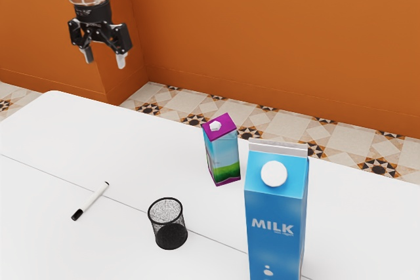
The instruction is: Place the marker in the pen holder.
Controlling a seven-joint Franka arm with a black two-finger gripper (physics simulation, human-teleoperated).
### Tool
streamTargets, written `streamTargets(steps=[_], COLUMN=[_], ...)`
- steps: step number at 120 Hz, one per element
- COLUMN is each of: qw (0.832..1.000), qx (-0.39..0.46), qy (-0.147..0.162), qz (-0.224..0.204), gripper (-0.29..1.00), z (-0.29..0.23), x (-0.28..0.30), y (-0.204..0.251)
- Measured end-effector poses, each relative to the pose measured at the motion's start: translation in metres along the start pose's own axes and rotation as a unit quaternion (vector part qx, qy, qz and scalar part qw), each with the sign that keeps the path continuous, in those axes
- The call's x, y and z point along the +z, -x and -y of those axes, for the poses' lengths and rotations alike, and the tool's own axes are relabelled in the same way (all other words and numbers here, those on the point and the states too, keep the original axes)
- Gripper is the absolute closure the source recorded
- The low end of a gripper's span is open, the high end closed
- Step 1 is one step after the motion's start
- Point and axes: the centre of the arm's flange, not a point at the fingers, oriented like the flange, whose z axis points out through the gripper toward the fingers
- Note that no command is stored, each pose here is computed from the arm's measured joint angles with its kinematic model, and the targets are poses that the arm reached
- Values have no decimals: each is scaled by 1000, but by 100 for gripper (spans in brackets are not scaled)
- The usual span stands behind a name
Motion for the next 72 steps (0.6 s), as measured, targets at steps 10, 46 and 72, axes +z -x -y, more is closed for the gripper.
streamTargets(steps=[10, 46, 72], qw=[1000, 997, 996], qx=[-1, -2, -4], qy=[-1, 1, -1], qz=[2, 82, 94], gripper=[0, 0, 0], z=[0, 0, -1], x=[-2, 129, 231], y=[1, 15, 24])
